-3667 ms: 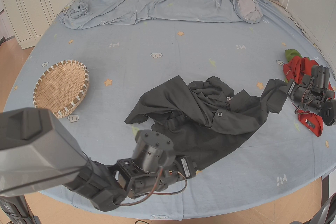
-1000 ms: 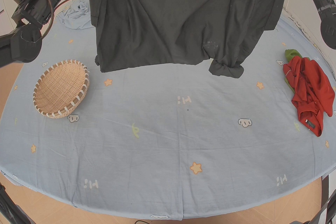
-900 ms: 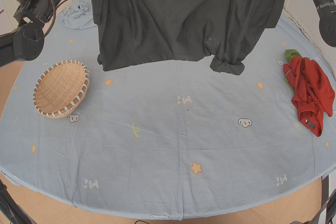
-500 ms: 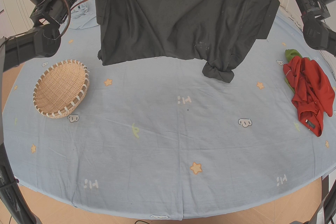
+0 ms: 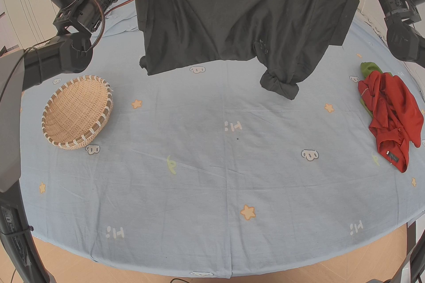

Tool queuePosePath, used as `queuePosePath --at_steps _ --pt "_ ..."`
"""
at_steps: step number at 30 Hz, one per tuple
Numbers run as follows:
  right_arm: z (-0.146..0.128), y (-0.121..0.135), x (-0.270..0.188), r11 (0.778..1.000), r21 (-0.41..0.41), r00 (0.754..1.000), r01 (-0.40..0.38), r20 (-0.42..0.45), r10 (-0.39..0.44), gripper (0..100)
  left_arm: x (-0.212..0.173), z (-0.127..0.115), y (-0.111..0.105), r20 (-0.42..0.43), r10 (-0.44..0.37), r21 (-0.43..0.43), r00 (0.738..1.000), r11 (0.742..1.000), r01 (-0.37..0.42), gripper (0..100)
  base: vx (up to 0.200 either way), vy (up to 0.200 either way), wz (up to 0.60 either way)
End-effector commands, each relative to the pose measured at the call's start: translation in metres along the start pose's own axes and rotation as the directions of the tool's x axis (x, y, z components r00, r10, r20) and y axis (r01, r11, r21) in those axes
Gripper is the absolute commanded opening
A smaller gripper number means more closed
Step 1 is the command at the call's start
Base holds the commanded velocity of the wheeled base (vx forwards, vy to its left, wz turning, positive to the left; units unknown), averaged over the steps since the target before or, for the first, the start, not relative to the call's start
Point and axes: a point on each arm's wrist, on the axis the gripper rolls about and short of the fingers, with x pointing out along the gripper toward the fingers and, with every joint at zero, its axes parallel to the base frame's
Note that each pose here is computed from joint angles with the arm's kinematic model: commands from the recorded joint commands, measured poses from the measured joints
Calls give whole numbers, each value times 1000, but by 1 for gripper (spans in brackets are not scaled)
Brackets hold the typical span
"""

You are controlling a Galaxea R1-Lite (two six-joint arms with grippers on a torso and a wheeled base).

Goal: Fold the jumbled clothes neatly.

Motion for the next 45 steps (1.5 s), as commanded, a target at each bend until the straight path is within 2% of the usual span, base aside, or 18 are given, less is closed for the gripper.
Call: queuePosePath --at_steps 1,5,10,13,15,19,25,29,34,41,45 --pt "30 7 3 1000 -5 999 -13 53 13 0 4 19 -15 44 -18 21 999 1000 17 0 0 0 0" --pt "23 4 2 1000 -6 998 -12 56 12 0 4 14 -13 35 -14 24 999 1000 13 0 0 0 0" --pt "-14 -13 -5 1000 -26 999 3 50 -2 0 0 -13 0 4 7 22 1000 1000 -7 0 0 0 0" --pt "-27 -19 -8 999 -32 999 6 47 -5 0 -4 -27 11 -4 21 30 1000 999 -21 0 0 0 0" --pt "-34 -22 -13 999 -34 1000 16 19 -15 0 -6 -38 16 -12 27 27 1000 999 -26 0 0 0 0" --pt "-43 -23 -20 999 -27 999 28 -35 -29 0 -10 -41 24 -18 40 17 999 999 -40 0 0 0 0" --pt "-36 -19 -30 999 -12 994 37 -99 -38 0 -19 -35 23 -65 41 -67 997 997 -46 0 0 0 0" --pt "-27 -14 -36 999 6 990 42 -137 -40 0 -27 -31 19 -95 31 -75 995 996 -39 0 0 0 0" --pt "-2 -7 -44 994 79 977 71 -205 -53 0 -47 -18 7 -165 1 -100 986 995 -18 0 0 0 0" --pt "11 -2 -49 992 97 969 84 -238 -58 0 -68 2 -5 -220 -29 -120 975 993 2 0 0 0 0" --pt "19 8 -58 989 114 953 93 -296 -55 0 -85 10 -10 -267 -59 -140 962 990 22 0 0 0 0"
